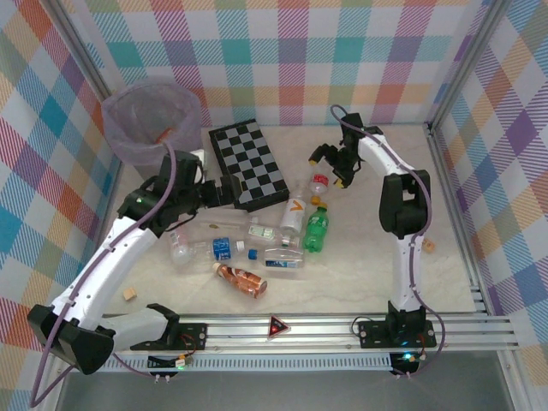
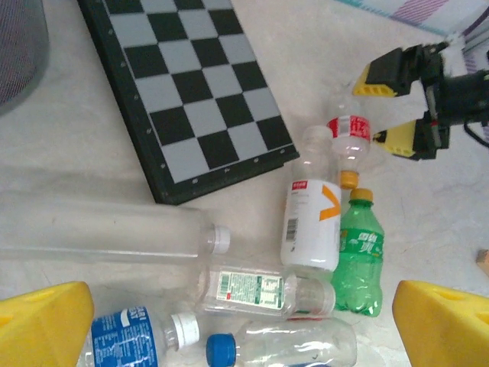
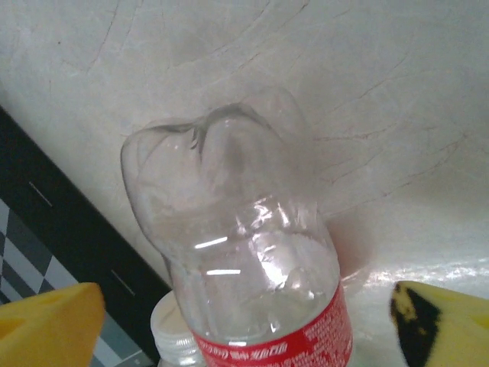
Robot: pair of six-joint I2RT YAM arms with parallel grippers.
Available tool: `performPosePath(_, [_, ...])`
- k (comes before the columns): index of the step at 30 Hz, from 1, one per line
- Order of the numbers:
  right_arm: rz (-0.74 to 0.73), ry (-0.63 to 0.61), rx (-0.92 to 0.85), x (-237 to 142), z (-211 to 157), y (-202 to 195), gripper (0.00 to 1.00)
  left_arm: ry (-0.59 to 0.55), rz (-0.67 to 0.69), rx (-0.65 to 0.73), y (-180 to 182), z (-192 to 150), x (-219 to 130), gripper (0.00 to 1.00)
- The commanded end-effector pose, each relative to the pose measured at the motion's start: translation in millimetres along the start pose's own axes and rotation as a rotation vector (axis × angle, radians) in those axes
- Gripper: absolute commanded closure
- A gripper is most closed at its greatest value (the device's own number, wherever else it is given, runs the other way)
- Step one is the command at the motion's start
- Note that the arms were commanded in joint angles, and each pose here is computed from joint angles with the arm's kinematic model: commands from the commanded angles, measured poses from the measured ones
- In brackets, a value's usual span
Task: Put the plastic bottles in the bin
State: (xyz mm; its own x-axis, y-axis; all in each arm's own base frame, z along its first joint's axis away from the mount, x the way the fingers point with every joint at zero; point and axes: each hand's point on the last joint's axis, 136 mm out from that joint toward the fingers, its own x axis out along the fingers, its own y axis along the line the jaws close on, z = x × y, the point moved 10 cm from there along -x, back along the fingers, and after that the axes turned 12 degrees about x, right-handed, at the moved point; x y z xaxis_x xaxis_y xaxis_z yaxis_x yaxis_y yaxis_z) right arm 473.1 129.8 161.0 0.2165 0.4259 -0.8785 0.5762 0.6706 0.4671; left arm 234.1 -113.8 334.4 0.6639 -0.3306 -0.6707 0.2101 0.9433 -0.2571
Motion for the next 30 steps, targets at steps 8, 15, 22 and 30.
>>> performPosePath(8, [-0.038,-0.010,-0.027,15,6,1,0.23,-0.071,-0.020,-0.057,-5,3,0,0.00])
performPosePath(15, [-0.058,-0.029,-0.030,15,10,1,0.32,-0.045,0.011,-0.020,-4,3,7,0.00])
performPosePath(22, [-0.030,-0.064,-0.060,-11,14,8,0.42,-0.034,-0.014,-0.011,-6,3,18,0.00])
performPosePath(30, [-0.018,-0.136,-0.173,-66,11,13,0.43,-0.039,-0.122,-0.030,-14,6,29,0.00])
